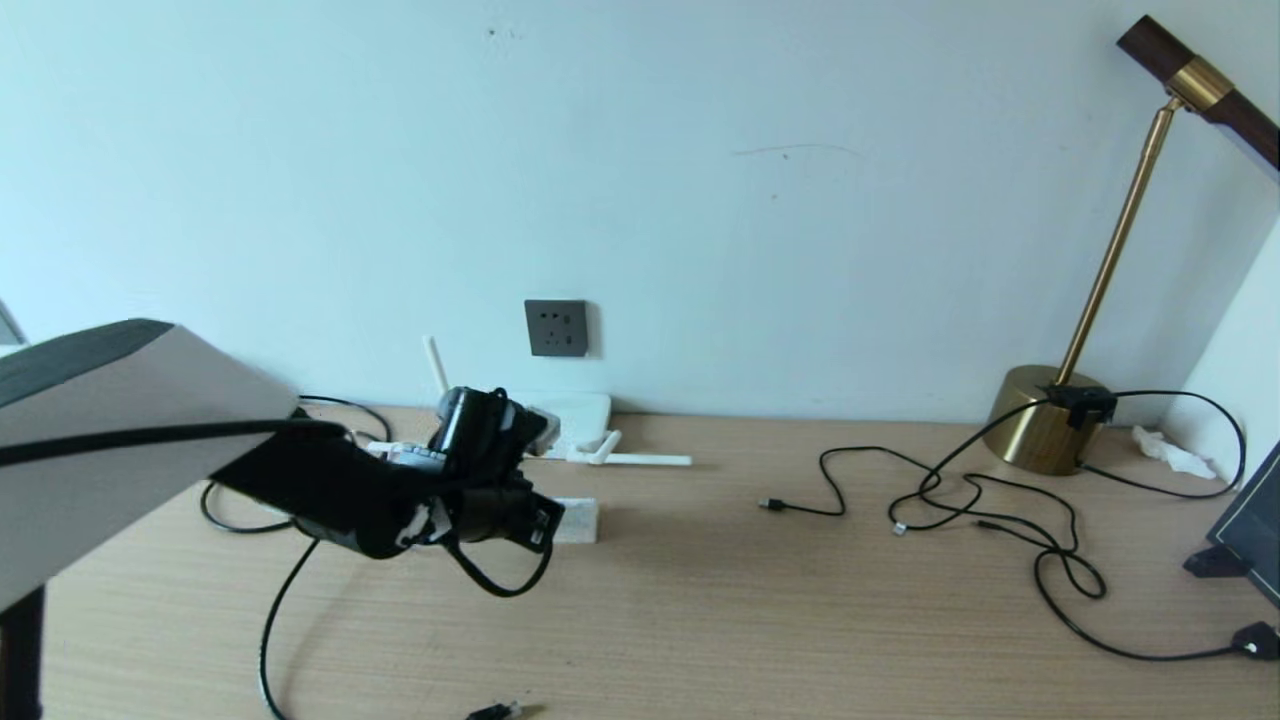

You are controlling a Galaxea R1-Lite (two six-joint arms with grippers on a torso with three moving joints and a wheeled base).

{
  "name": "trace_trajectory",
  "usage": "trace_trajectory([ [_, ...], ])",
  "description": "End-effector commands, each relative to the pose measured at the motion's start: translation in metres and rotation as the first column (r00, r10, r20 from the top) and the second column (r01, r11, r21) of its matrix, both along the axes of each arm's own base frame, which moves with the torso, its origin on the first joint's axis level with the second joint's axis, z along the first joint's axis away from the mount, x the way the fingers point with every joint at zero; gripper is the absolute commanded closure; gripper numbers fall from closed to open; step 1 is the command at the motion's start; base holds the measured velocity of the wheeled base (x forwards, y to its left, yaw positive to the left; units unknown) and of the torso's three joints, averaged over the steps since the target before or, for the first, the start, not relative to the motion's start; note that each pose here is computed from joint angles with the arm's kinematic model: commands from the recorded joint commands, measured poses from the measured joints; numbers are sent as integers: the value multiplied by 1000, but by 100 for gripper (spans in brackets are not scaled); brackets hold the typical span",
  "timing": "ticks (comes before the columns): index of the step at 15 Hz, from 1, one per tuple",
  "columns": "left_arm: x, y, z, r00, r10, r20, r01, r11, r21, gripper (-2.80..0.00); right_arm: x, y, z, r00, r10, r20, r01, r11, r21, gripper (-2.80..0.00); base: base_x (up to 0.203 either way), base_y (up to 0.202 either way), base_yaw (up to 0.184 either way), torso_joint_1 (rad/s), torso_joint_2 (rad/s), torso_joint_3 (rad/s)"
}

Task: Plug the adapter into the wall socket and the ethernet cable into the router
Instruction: Plug plug into socket

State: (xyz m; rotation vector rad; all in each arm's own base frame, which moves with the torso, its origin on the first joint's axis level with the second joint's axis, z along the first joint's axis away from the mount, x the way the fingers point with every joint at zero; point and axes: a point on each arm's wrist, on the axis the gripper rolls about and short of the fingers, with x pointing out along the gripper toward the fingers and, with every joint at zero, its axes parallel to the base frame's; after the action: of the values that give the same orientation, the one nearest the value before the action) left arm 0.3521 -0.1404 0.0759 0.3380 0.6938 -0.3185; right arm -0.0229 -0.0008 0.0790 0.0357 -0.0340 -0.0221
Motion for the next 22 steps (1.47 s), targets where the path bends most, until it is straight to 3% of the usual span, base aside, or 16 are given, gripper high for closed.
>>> trace_trajectory([
  [1, -13, 1, 33, 997, -10, 83, 12, 999, -30, 0, 1, 0, -3, 1000, 0, -9, 0, 1000, 0, 0, 0, 0, 0, 0, 0, 0],
  [4, -9, -10, 48, 991, -31, 129, 37, 998, -42, 0, 1, 0, -3, 1000, -1, -9, 1, 1000, 0, 0, 0, 0, 0, 0, 0, 0],
  [8, -17, -18, 58, 995, -78, 69, 79, 997, -13, 0, 1, 0, -3, 1000, 0, -9, 0, 1000, 0, 0, 0, 0, 0, 0, 0, 0],
  [9, -20, -21, 57, 995, -82, 52, 82, 997, -4, -280, 1, 0, -3, 1000, 0, -9, 0, 1000, 0, 0, 0, 0, 0, 0, 0, 0],
  [14, -18, -41, 43, 999, -30, 30, 30, 1000, -9, -280, 1, 0, -3, 1000, 0, -9, 0, 1000, 0, 0, 0, 0, 0, 0, 0, 0],
  [17, -17, -46, 30, 997, 82, -11, -83, 993, -80, -280, 1, 0, -3, 1000, 1, -9, -1, 1000, 0, 0, 0, 0, 0, 0, 0, 0],
  [19, -20, -45, 23, 986, 168, -15, -168, 973, -160, -280, 1, 0, -3, 1000, 0, -9, 0, 1000, 0, 0, 0, 0, 0, 0, 0, 0],
  [22, -30, -38, 9, 977, 209, 51, -191, 951, -243, -280, 1, 0, -3, 1000, 0, -9, 0, 1000, 0, 0, 0, 0, 0, 0, 0, 0],
])
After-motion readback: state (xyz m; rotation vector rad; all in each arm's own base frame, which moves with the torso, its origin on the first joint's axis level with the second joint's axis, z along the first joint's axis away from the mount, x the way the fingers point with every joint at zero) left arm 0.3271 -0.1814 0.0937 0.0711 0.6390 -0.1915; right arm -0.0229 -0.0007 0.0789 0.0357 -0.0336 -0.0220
